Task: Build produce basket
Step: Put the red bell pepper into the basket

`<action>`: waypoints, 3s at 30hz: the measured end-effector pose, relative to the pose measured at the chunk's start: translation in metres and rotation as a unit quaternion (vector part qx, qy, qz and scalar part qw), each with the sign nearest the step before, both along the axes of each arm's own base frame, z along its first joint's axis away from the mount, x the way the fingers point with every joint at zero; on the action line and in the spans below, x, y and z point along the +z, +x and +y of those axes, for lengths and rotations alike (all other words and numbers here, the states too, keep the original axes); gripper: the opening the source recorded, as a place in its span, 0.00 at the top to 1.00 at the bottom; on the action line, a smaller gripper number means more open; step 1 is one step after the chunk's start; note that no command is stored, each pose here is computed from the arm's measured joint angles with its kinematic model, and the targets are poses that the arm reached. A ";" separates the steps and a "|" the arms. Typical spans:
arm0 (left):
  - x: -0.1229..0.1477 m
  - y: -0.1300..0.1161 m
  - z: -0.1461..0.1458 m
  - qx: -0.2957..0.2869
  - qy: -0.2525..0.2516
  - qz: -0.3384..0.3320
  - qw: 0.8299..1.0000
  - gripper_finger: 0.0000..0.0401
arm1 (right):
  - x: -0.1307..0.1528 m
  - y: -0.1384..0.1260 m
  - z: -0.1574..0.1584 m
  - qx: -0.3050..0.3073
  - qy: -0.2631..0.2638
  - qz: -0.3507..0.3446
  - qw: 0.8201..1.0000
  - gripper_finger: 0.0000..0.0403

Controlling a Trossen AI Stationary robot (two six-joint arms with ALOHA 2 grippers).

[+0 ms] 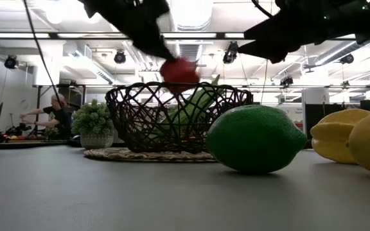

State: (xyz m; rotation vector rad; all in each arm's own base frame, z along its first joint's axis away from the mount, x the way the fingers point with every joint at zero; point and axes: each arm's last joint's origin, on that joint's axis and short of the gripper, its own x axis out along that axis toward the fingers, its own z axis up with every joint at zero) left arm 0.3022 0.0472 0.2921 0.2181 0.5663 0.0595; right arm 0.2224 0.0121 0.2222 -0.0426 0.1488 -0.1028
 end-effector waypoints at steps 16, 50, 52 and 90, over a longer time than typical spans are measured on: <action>-0.024 -0.015 -0.016 0.038 0.046 -0.386 0.921 0.81 | 0.006 0.038 -0.005 -0.124 0.005 -0.164 0.979 0.19; -0.040 -0.013 -0.025 0.031 0.022 -0.370 0.928 0.46 | 0.029 0.078 -0.008 -0.161 0.012 -0.104 0.981 0.46; -0.039 -0.015 -0.025 0.043 0.029 -0.364 0.930 0.40 | 0.026 0.080 -0.009 -0.168 0.014 -0.074 0.983 0.46; -0.024 -0.071 -0.028 0.059 0.016 -0.369 0.928 0.32 | -0.038 0.165 -0.061 -0.298 0.087 0.250 0.917 0.44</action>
